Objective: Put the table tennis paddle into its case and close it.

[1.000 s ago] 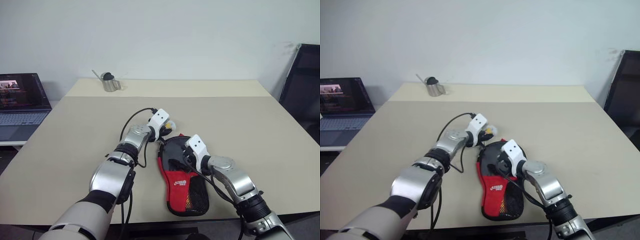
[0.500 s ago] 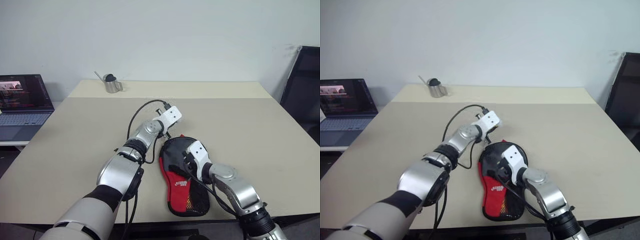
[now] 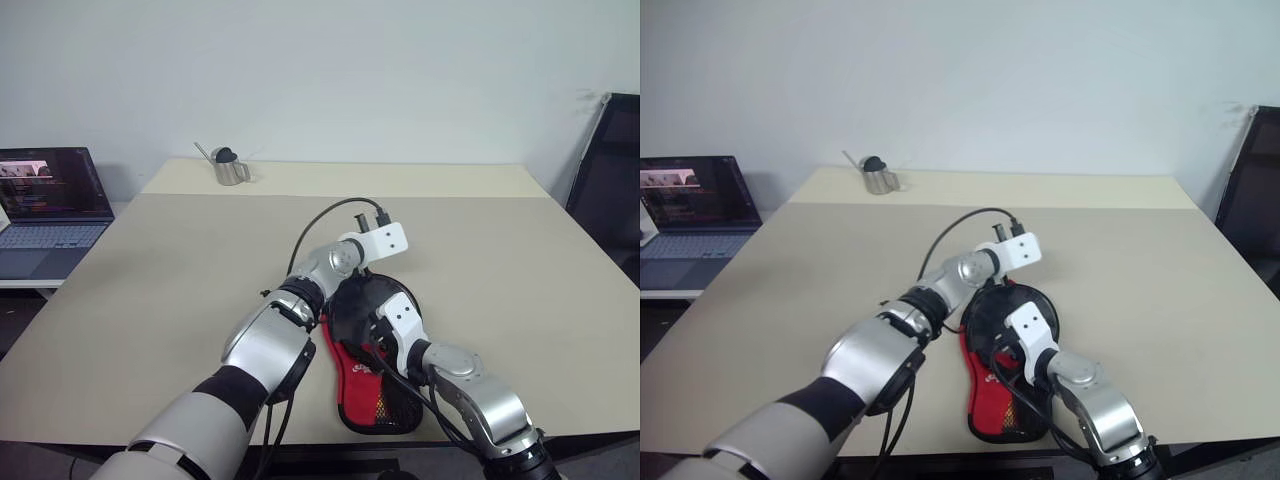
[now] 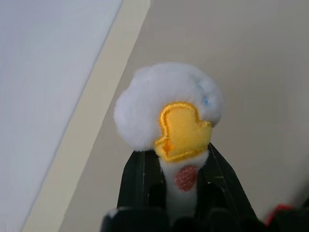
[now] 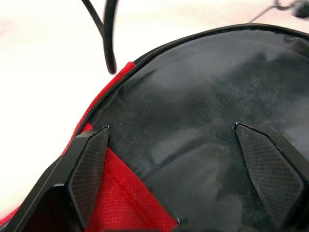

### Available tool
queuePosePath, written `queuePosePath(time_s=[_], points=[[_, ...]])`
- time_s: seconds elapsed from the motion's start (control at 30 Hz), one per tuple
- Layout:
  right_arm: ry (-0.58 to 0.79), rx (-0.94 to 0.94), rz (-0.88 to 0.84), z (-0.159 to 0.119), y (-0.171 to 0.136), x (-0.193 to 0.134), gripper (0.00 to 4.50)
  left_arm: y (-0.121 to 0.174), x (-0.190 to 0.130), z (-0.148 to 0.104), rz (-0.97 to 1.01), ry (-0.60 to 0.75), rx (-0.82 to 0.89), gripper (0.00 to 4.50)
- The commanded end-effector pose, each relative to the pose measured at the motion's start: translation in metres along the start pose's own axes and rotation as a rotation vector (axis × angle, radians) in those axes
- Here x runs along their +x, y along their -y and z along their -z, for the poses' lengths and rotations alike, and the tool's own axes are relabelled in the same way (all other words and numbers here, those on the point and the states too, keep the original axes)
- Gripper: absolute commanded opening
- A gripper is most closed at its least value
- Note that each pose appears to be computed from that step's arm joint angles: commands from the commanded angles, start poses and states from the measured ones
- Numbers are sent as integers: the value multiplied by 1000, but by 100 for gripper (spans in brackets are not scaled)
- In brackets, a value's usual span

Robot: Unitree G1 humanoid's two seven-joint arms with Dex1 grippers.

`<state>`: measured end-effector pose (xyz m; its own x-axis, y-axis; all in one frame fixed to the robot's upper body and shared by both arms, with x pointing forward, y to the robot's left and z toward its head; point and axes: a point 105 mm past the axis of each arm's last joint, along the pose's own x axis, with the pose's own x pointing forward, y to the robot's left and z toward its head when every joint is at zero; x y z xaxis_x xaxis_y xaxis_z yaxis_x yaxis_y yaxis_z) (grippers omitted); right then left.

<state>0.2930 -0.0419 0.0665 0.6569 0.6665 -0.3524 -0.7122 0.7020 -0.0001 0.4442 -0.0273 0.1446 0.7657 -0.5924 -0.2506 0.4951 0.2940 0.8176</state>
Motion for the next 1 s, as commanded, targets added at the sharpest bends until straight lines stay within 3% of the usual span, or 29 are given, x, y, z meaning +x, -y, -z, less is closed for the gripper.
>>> queuePosePath(time_s=[0.03, 0.33, 0.47, 0.57, 0.7, 0.93, 0.97, 1.0], points=[[-289, 157, -42, 76, -15, -2, 450, -21, 3, -50, -63, 140, 96, 25], [-289, 159, -24, 76, -11, -4, 450, -2, 8, -85, -16, 243, 136, 25], [-286, 159, -25, 76, -11, -3, 450, 17, 10, -81, 56, 227, 118, 25], [-277, 160, -26, 73, -11, -1, 450, 43, 10, -55, 171, 149, 113, 25], [-276, 162, -28, 73, -13, -2, 450, 47, 8, -37, 211, 99, 51, 165], [-275, 153, -26, 71, -8, 0, 450, 50, 7, -30, 232, 81, 67, 419], [-273, 151, -25, 69, -6, 0, 450, 48, 6, -30, 231, 87, 55, 448], [-268, 147, -21, 67, -4, 1, 450, 42, 5, -30, 220, 96, 46, 448]])
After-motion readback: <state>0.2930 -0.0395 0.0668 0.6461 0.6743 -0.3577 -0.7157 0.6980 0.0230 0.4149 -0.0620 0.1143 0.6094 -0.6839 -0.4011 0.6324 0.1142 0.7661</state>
